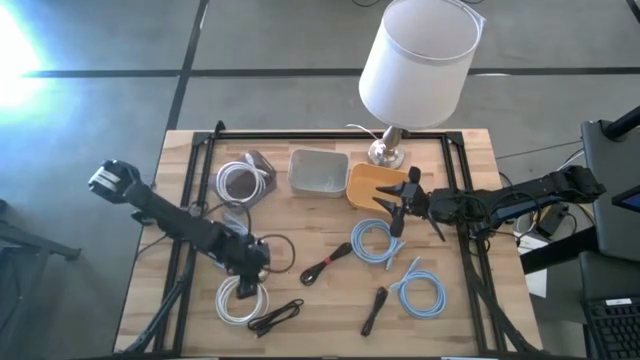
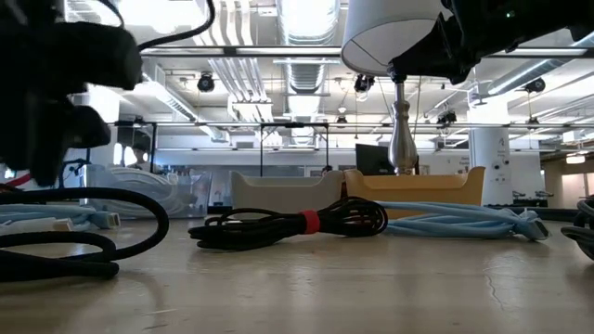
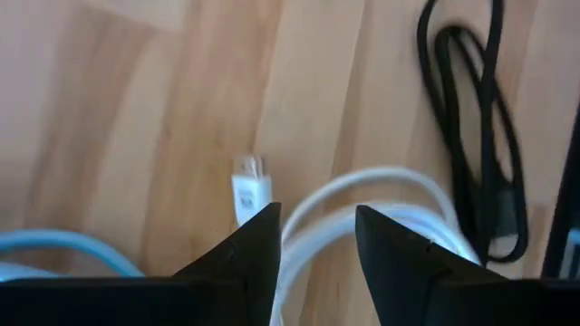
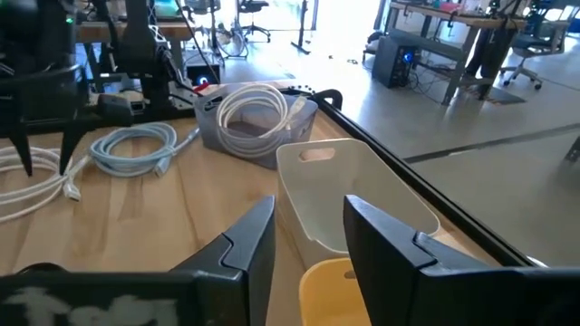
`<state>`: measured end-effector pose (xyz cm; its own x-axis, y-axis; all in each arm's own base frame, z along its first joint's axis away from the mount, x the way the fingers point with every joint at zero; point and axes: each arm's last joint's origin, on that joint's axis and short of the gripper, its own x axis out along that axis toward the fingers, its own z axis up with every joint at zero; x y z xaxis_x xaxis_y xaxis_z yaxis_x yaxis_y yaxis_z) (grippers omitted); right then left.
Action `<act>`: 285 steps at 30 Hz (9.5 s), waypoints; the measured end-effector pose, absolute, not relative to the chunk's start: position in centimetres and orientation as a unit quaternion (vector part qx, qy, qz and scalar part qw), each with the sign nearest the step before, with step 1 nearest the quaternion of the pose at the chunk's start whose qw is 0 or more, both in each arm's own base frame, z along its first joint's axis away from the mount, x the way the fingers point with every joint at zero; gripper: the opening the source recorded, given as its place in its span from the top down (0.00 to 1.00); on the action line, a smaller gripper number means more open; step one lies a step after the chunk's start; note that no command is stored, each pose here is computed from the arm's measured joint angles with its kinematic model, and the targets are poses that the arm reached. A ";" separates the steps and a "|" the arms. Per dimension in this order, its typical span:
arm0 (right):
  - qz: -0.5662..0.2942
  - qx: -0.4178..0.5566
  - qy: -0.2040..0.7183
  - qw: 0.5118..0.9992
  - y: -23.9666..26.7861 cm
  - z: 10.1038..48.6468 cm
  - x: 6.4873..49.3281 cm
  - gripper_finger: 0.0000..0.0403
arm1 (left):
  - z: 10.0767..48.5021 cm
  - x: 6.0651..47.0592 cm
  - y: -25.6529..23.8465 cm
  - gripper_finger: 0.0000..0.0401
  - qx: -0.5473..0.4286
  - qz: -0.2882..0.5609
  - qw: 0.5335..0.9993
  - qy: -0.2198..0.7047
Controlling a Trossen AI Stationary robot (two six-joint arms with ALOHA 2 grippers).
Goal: Pick & Place USB Port
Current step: Put the white HDMI cable into the black bin, then put the top right blue HDMI cable into the gray bin
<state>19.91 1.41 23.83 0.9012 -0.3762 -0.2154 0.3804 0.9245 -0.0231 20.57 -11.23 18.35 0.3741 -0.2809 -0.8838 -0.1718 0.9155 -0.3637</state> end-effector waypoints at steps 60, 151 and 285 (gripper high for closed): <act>-0.194 0.002 0.128 0.973 1.4 23.4 19.8 0.77 | 17.5 21.1 -11.8 0.88 -0.065 0.043 0.821 0.566; -0.055 0.046 0.256 0.964 2.9 20.2 24.0 0.59 | 23.1 20.5 6.0 0.55 0.007 0.570 0.649 0.504; 0.008 0.194 0.420 0.886 7.9 13.2 25.9 0.58 | 23.8 22.9 5.9 0.54 -0.007 0.529 0.715 0.458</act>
